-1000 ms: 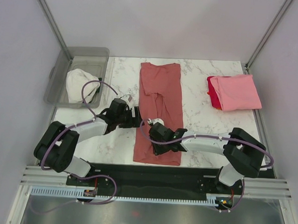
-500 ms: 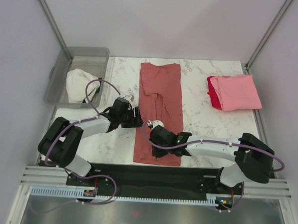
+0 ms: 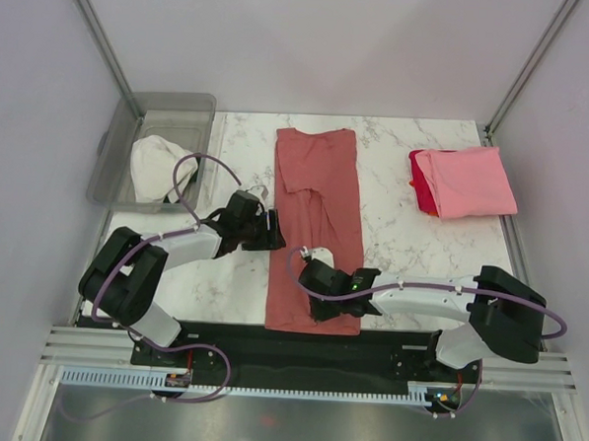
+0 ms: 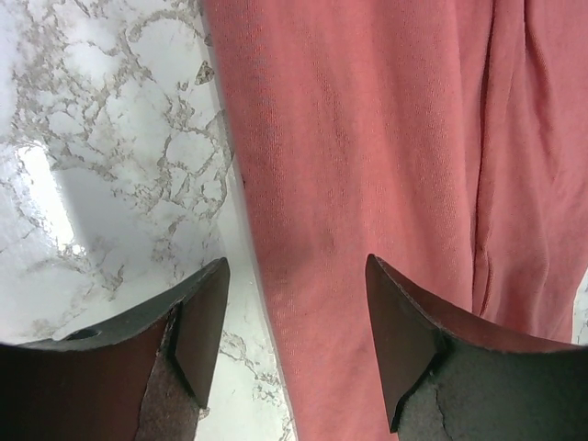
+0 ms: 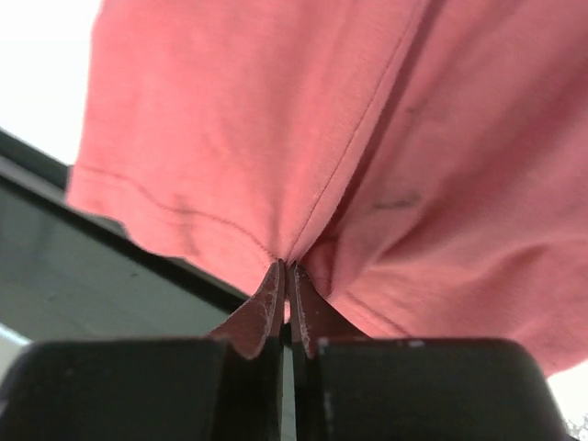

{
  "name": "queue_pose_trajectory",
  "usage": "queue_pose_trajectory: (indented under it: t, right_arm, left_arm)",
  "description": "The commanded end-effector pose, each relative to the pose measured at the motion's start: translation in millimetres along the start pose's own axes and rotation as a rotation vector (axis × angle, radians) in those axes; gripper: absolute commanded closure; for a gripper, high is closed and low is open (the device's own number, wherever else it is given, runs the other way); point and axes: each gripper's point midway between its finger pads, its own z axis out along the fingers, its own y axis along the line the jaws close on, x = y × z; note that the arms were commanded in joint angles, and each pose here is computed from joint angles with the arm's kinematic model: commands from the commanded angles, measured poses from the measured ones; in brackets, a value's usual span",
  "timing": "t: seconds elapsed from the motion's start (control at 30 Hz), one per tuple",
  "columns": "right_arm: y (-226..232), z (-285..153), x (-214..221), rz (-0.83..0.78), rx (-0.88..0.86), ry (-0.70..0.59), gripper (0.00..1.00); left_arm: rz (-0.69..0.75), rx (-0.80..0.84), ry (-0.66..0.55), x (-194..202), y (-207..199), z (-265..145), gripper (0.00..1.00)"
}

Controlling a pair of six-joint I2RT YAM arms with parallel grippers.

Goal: Fold and stack the t-shirts
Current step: Fold the tshirt

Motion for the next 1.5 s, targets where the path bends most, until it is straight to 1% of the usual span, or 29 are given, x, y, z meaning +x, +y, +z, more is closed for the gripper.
queue_pose_trajectory:
  t: [0.0, 0.07, 0.17, 0.2, 0.23, 0.27, 0.33, 0.4, 0.6, 0.67, 0.8, 0.87, 1.0, 1.07, 1.2, 1.37, 1.47]
  right_arm:
    - [-13, -3, -1, 0.034, 0.062, -0.033, 0.91]
    - [-20, -2, -3, 0.031, 0.097, -0.046, 0.85]
    - [-21, -2, -4, 0.015, 0.112, -0.039, 0.82]
    - [-19, -4, -6, 0.015, 0.103, -0.044, 0.78]
    - [-16, -6, -9, 0.017, 0.094, -0.052, 0.69]
    - [-14, -8, -11, 0.018, 0.083, -0.061, 0.65]
    - [-7, -18, -19, 0.022, 0.045, -0.093, 0.59]
    - [-1, -28, -27, 0.016, 0.010, -0.127, 0.57]
    - [4, -52, -40, 0.039, -0.048, -0.197, 0.57]
    - [-6, -51, -38, 0.052, -0.032, -0.192, 0.57]
    - [-26, -40, -27, 0.071, 0.005, -0.155, 0.61]
    - [-29, -34, -22, 0.067, 0.018, -0.135, 0.61]
    - [-28, -24, -13, 0.057, 0.011, -0.097, 0.62]
    - [-25, -21, -11, 0.055, -0.007, -0.086, 0.65]
    - [-27, -16, -2, 0.055, -0.020, -0.060, 0.75]
    - [-21, -15, 5, 0.057, -0.062, -0.041, 0.74]
    - [-16, -17, 5, 0.053, -0.095, -0.038, 0.78]
  left_arm:
    - [0.049, -0.020, -0.011, -6, 0, 0, 0.32]
    - [0.054, -0.023, -0.016, -7, 0, -1, 0.32]
    - [0.060, -0.029, -0.024, -7, 1, -4, 0.32]
    - [0.060, -0.028, -0.028, -8, 0, -5, 0.32]
    - [0.063, -0.031, -0.040, -8, 0, -10, 0.32]
    - [0.066, -0.030, -0.054, -9, -1, -14, 0.32]
    - [0.066, -0.038, -0.094, -11, -1, -25, 0.32]
    - [0.055, -0.033, -0.103, -9, -1, -32, 0.32]
    - [0.024, -0.030, -0.099, 0, -5, -65, 0.30]
    - [0.017, -0.020, -0.084, 9, -7, -73, 0.29]
    - [-0.011, 0.008, -0.042, 29, -10, -89, 0.29]
    - [-0.030, 0.023, -0.018, 39, -11, -91, 0.29]
    - [-0.040, 0.053, -0.007, 46, -15, -97, 0.28]
    - [-0.042, 0.067, 0.005, 48, -18, -99, 0.28]
    - [-0.037, 0.094, 0.032, 47, -28, -102, 0.28]
    - [-0.021, 0.083, 0.037, 44, -28, -102, 0.28]
    - [-0.024, 0.088, 0.054, 47, -29, -101, 0.28]
